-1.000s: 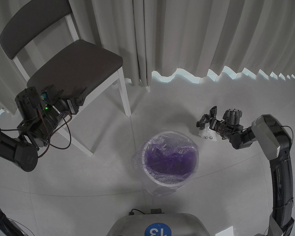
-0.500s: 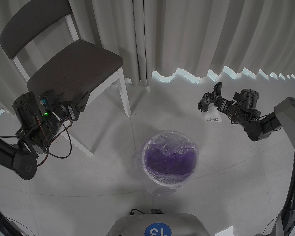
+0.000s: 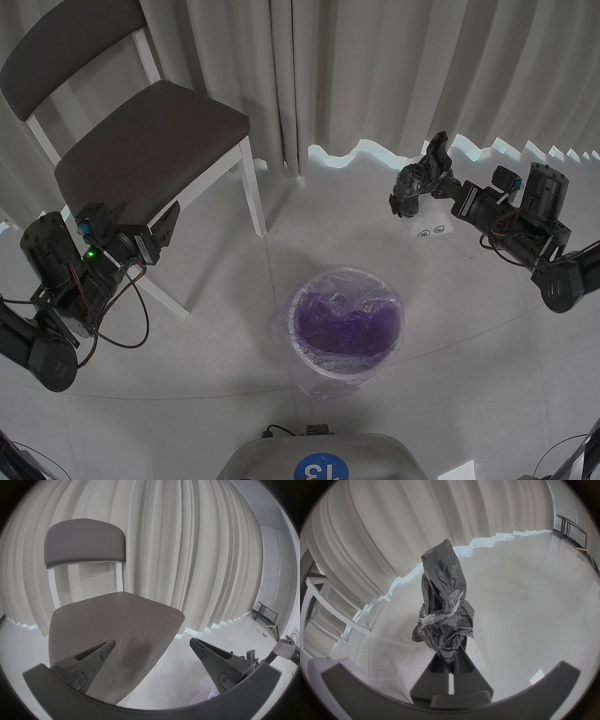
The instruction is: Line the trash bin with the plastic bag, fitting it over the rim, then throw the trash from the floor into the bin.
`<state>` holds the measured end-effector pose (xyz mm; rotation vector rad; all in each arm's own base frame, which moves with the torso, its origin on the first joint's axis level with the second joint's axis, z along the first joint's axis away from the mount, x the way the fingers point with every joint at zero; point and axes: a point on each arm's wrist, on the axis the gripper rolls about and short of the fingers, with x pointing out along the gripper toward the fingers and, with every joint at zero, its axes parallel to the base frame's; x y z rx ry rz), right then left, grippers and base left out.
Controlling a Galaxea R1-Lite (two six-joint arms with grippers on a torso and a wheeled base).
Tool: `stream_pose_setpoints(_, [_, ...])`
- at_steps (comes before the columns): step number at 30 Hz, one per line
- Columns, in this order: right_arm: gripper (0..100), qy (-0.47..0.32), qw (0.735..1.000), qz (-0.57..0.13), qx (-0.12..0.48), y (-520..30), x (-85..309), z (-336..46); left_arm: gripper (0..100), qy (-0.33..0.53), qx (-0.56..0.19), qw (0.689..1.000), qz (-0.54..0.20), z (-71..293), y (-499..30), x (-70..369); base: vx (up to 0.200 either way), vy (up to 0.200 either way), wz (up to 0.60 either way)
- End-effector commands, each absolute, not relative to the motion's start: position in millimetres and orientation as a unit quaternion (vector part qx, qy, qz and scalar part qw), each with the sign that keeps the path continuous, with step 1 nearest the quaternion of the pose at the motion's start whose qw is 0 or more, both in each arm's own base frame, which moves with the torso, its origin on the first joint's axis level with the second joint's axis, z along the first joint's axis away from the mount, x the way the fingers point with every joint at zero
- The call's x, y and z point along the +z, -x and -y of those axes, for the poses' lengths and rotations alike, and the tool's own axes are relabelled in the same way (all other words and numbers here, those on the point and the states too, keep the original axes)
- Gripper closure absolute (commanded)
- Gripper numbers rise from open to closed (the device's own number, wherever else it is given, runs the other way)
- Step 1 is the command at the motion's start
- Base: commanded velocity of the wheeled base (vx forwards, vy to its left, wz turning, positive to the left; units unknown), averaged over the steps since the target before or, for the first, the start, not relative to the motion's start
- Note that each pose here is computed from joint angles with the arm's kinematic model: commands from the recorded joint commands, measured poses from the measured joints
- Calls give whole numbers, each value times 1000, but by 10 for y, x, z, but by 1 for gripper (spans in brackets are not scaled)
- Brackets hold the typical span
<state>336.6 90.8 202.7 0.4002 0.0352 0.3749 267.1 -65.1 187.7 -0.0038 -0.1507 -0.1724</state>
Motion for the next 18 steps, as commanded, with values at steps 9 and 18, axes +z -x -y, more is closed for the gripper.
stream_pose_setpoints(9, [100, -191, 932, -55, 304, -2289, 2000, -1404, 0, 40, -89, 994, 54, 998, -2394, 1412, 0, 0, 0])
stream_pose_setpoints(18, [100, -173, 926, -91, 323, -1945, 1772, -1485, 0, 65, -61, 994, 70, 1080, -2230, 1521, 0, 0, 0])
